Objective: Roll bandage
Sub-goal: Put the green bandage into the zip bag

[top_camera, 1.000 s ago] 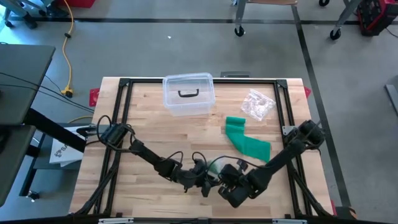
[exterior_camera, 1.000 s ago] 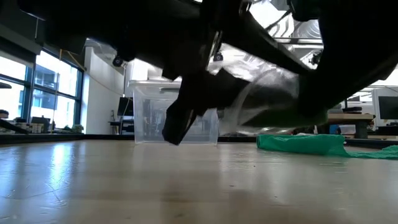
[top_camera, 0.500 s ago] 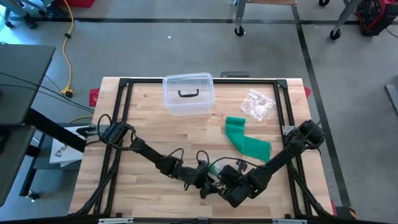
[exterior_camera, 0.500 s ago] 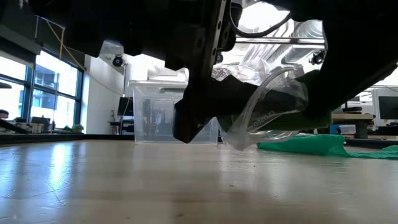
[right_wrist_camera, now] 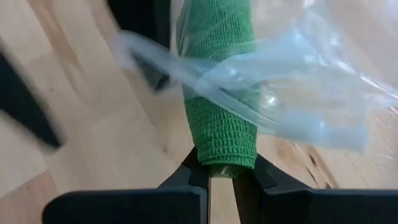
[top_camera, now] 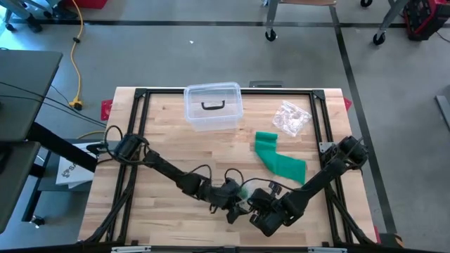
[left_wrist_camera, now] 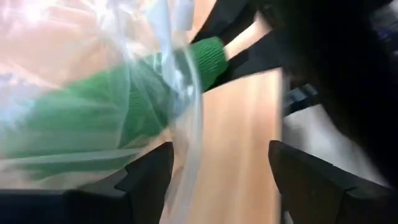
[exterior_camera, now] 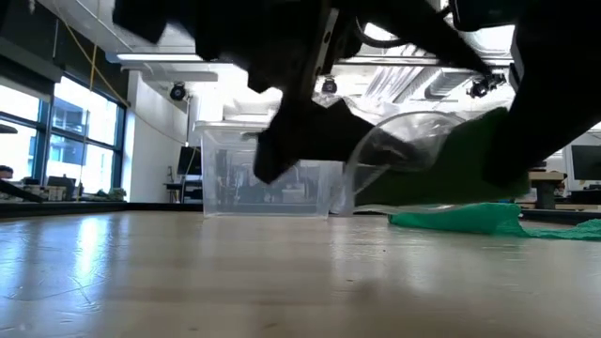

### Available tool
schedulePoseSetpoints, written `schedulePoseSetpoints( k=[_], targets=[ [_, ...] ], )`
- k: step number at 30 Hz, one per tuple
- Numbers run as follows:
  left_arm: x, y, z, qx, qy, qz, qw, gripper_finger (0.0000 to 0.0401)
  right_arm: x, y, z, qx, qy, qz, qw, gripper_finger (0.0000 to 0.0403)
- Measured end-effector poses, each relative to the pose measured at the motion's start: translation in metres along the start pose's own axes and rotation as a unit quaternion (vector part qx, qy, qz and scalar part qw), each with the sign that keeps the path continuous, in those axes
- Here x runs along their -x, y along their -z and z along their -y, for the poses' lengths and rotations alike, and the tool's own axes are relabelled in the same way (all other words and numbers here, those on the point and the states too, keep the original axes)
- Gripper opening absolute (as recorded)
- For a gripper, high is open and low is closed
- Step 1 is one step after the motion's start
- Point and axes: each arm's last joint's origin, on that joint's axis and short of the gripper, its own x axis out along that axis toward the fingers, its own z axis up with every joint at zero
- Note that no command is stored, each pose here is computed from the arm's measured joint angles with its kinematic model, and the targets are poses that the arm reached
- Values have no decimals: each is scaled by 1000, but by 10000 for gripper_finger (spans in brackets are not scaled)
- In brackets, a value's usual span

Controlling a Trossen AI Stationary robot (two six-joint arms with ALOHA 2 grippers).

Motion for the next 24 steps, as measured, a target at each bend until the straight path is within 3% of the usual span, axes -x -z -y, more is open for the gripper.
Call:
schedulePoseSetpoints(
  k=[4,11,15,20,24],
  targets=[
    [2,-8,8,-78,-65,-32,994,255,-1,0,0,6,0,-5,1000,22],
    [7,-24,32,-170,-72,-42,982,255,-1,-1,1,3,-1,-8,1000,22],
    [9,-27,42,-154,-59,-28,986,255,-2,-1,1,-6,1,-6,1000,22],
    [8,-24,41,-111,-32,-58,992,263,-1,-1,1,-7,1,-2,1000,22],
    [8,-21,36,-114,-51,-60,990,272,-2,-1,1,-9,1,-6,1000,22]
  ],
)
